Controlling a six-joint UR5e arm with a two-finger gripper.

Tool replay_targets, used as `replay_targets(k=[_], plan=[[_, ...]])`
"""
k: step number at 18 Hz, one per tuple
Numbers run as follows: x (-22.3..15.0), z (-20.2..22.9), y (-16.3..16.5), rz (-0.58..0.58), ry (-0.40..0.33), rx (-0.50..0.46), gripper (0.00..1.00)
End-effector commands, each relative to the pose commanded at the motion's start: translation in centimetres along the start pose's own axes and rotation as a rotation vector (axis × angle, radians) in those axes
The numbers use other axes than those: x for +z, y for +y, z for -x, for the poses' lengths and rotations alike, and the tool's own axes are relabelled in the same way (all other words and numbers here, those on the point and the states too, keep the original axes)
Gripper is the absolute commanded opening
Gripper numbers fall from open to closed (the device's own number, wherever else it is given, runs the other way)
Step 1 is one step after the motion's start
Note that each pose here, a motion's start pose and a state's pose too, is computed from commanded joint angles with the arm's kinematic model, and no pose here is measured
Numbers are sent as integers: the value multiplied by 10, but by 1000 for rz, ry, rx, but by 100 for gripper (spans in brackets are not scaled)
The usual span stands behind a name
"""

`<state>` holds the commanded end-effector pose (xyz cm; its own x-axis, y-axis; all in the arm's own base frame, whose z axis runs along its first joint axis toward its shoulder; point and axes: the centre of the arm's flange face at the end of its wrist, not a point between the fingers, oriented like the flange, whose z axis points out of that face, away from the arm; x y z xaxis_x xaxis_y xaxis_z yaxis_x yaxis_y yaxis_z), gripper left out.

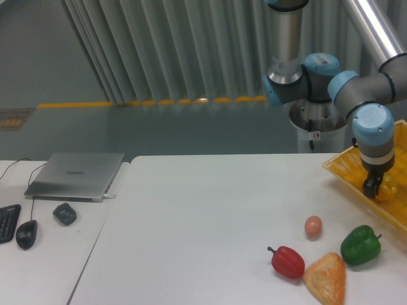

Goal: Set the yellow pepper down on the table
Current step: 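Close the gripper on the yellow pepper inside the crate, then lift the yellow pepper out of the crate and carry it over the table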

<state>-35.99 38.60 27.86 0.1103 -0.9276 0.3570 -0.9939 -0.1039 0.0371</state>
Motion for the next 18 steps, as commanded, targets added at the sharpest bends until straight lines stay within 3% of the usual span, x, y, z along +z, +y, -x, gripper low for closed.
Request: replay_targets(k=[8, 12, 15, 16, 18], plan=[[1, -2, 4, -2, -1, -11, 97], [3, -4, 10, -4, 4, -25, 52], [3, -8, 15, -6, 5, -32, 48], [1, -8, 16, -4, 1, -35, 42], [-5, -8, 20, 6, -4, -34, 43]])
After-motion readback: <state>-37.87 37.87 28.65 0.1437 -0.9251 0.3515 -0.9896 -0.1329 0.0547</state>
